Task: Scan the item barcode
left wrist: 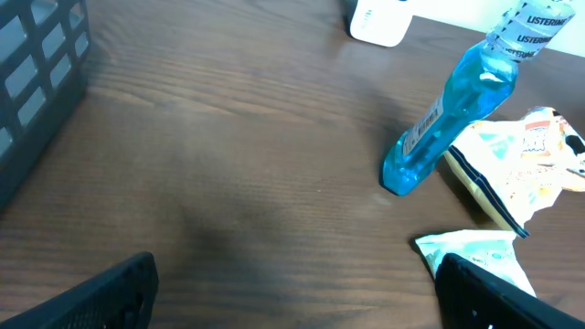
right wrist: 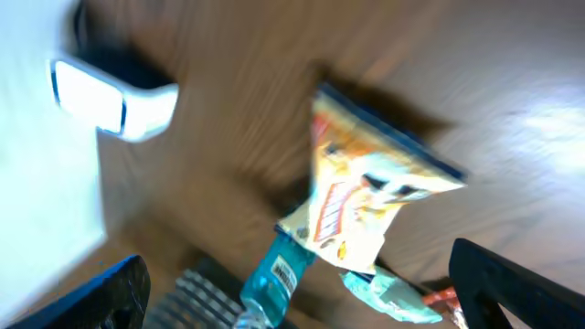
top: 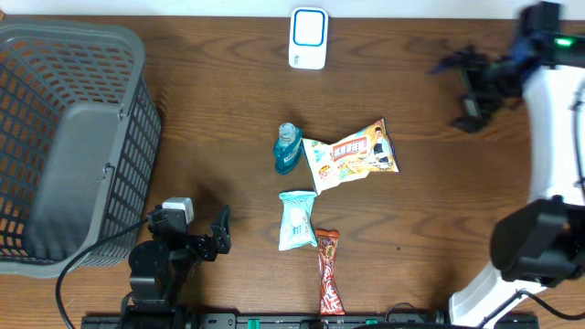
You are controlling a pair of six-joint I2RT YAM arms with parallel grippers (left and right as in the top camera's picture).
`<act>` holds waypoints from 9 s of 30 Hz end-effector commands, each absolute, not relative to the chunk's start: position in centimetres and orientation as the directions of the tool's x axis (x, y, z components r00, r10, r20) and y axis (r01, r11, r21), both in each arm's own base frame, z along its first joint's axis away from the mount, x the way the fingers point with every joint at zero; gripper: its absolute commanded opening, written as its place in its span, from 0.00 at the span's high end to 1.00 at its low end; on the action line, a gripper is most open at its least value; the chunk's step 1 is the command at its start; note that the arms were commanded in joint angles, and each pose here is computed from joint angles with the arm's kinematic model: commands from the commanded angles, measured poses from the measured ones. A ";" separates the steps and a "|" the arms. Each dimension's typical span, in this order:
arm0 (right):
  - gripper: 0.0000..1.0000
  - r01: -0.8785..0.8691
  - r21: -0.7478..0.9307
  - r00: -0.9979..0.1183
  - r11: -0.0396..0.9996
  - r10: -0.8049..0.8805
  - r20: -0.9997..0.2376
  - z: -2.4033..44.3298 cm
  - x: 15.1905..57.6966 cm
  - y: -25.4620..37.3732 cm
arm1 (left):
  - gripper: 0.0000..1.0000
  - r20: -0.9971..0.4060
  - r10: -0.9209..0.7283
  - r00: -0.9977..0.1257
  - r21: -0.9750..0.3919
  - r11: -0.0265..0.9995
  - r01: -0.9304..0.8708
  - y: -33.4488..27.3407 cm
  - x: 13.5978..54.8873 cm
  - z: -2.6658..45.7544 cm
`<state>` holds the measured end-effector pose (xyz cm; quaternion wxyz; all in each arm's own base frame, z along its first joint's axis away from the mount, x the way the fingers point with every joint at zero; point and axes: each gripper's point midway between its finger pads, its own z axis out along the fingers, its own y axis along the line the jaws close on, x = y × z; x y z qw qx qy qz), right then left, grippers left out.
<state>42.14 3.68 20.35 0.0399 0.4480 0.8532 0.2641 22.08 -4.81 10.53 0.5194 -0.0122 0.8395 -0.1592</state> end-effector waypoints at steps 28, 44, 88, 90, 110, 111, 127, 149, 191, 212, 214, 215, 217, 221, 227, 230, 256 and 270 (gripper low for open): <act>0.51 0.821 -0.209 -0.521 0.531 0.847 0.105 0.4 35.6 16.7 | 0.04 -0.857 -0.184 -0.481 -0.285 0.948 0.145 -4.9 21.8 9.9; 0.99 0.570 0.265 -0.821 0.777 0.540 0.184 10.2 40.2 14.8 | 0.04 -0.857 -0.184 -0.481 -0.285 0.947 0.145 -4.9 21.8 9.9; 0.99 0.590 0.798 -0.795 0.126 -0.085 0.601 27.0 34.7 21.7 | 0.04 -0.857 -0.184 -0.481 -0.285 0.948 0.145 -4.9 21.8 9.9; 0.99 0.520 0.846 -0.842 0.118 -0.095 0.531 27.4 34.5 21.7 | 0.04 -0.857 -0.184 -0.481 -0.285 0.947 0.145 -4.9 21.8 9.9; 0.99 0.305 0.947 -0.944 0.097 -0.101 0.314 32.3 20.7 19.6 | 0.04 -0.857 -0.184 -0.481 -0.285 0.948 0.145 -4.9 21.8 9.9; 0.99 0.340 0.939 -0.934 0.047 -0.103 0.343 32.7 19.9 19.5 | 0.04 -0.857 -0.185 -0.481 -0.285 0.948 0.144 -4.9 21.8 9.9; 0.99 0.834 0.552 -0.552 0.003 0.007 0.834 31.2 19.0 17.1 | 0.04 -0.857 -0.184 -0.481 -0.285 0.947 0.145 -4.9 21.8 9.9; 0.99 0.445 0.893 -0.896 0.071 0.058 0.441 29.5 21.1 16.6 | 0.04 -0.857 -0.184 -0.481 -0.285 0.947 0.145 -4.9 21.8 9.9; 0.98 0.248 0.881 -0.529 0.403 0.818 -0.225 18.0 58.9 20.9 | 0.04 -0.857 -0.184 -0.481 -0.285 0.948 0.145 -4.9 21.8 9.9; 0.98 0.231 0.737 -0.461 0.636 0.738 -0.492 14.8 67.4 23.5 | 0.04 -0.857 -0.184 -0.481 -0.285 0.948 0.145 -4.9 21.8 9.9; 0.98 0.214 0.706 -0.443 0.675 0.712 -0.545 15.5 67.6 23.2 | 0.04 -0.857 -0.184 -0.481 -0.285 0.948 0.145 -4.9 21.8 9.9; 0.98 0.211 0.694 -0.435 0.689 0.702 -0.564 15.8 67.6 23.0 | 0.04 -0.857 -0.184 -0.481 -0.285 0.948 0.145 -4.9 21.8 9.9; 0.98 0.222 0.674 -0.416 0.705 0.693 -0.588 16.3 67.7 22.5 | 0.04 -0.857 -0.184 -0.481 -0.285 0.948 0.145 -4.9 21.8 9.9; 0.98 0.287 0.621 -0.382 0.729 0.681 -0.624 18.2 67.2 20.6 | 0.04 -0.857 -0.184 -0.481 -0.285 0.948 0.145 -4.9 21.8 9.9; 0.99 0.520 0.375 -0.254 0.767 0.558 -0.790 25.1 63.3 11.7 | 0.04 -0.857 -0.184 -0.481 -0.285 0.948 0.145 -4.9 21.8 9.9; 0.99 0.620 0.244 -0.258 0.746 0.487 -0.834 27.5 60.6 6.6 | 0.04 -0.857 -0.185 -0.481 -0.285 0.947 0.145 -4.9 21.8 10.0; 0.75 0.939 -0.323 -0.293 0.116 0.760 -0.580 12.2 40.4 -34.4 | 0.03 -0.857 -0.184 -0.481 -0.285 0.948 0.145 -4.9 21.8 9.9; 0.63 0.929 0.296 -0.149 0.223 0.956 -0.255 18.8 41.9 -31.1 | 0.04 -0.857 -0.184 -0.481 -0.285 0.947 0.145 -4.9 21.8 9.9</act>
